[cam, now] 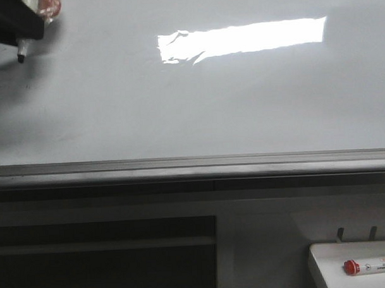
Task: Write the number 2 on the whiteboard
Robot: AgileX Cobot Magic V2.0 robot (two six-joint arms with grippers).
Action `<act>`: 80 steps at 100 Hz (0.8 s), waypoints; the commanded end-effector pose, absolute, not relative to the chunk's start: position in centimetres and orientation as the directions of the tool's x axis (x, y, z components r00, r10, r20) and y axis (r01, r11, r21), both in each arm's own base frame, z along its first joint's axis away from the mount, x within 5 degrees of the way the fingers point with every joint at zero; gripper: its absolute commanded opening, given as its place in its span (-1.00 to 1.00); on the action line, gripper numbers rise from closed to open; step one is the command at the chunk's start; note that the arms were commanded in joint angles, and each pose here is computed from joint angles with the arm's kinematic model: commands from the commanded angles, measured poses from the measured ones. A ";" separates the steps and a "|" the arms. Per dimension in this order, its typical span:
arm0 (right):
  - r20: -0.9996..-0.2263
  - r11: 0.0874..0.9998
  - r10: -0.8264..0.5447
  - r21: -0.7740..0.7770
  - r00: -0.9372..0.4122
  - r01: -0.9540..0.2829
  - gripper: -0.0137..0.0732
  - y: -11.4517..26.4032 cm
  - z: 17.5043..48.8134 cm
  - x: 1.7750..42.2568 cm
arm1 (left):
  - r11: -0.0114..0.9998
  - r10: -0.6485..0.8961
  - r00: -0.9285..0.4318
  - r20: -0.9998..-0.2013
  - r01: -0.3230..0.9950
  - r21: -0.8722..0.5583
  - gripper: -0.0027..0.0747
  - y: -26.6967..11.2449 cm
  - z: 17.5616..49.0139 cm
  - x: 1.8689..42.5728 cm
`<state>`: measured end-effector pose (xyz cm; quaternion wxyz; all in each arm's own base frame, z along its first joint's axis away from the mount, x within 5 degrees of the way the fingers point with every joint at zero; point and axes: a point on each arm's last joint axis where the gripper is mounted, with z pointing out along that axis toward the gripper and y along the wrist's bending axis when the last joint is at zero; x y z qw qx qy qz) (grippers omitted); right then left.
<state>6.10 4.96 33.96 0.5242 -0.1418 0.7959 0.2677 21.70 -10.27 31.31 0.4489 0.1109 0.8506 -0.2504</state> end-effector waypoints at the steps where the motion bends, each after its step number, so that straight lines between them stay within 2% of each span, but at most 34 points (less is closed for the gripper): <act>1: -0.958 0.742 0.066 0.235 -0.281 -0.627 0.23 5.8 36.5 5.7 | 0.810 0.031 -0.433 -0.901 0.539 -0.231 -0.98 -10.4 35.2 19.8; 10: -0.977 0.673 0.035 0.180 -0.212 -0.717 0.23 6.5 37.7 5.5 | 0.730 0.167 -0.323 -0.931 0.676 -0.103 -0.98 -10.6 37.0 17.2; 20: -0.985 0.620 -0.057 0.091 -0.160 -0.780 0.23 7.2 39.3 5.7 | 0.627 0.304 -0.210 -0.929 0.779 0.029 -0.98 -10.6 38.0 14.6; 30: -0.983 0.561 -0.148 0.004 -0.105 -0.827 0.23 7.9 40.9 6.5 | 0.551 0.396 -0.109 -0.912 0.823 0.141 -0.98 -10.2 38.5 12.7; 36: -0.986 0.535 -0.142 -0.007 -0.082 -0.845 0.23 8.4 42.0 6.8 | 0.507 0.452 -0.047 -0.891 0.835 0.213 -0.98 -9.9 38.5 12.0; 50: -0.972 0.397 -0.233 -0.102 0.008 -0.912 0.23 10.2 43.0 7.3 | 0.352 0.574 0.104 -0.812 0.865 0.359 -0.98 -9.5 38.2 10.4; 62: -0.925 0.296 -0.370 -0.204 0.085 -0.933 0.23 12.1 42.2 8.2 | 0.237 0.637 0.182 -0.749 0.878 0.416 -0.98 -9.5 37.8 9.8; 70: -0.927 0.262 -0.359 -0.215 0.112 -0.941 0.23 13.7 42.1 8.6 | 0.226 0.647 0.187 -0.740 0.879 0.420 -0.98 -9.4 37.7 9.8; 80: -0.944 0.275 -0.297 -0.226 0.141 -0.934 0.24 15.6 42.3 9.2 | 0.224 0.649 0.189 -0.737 0.878 0.423 -0.98 -9.4 37.7 9.8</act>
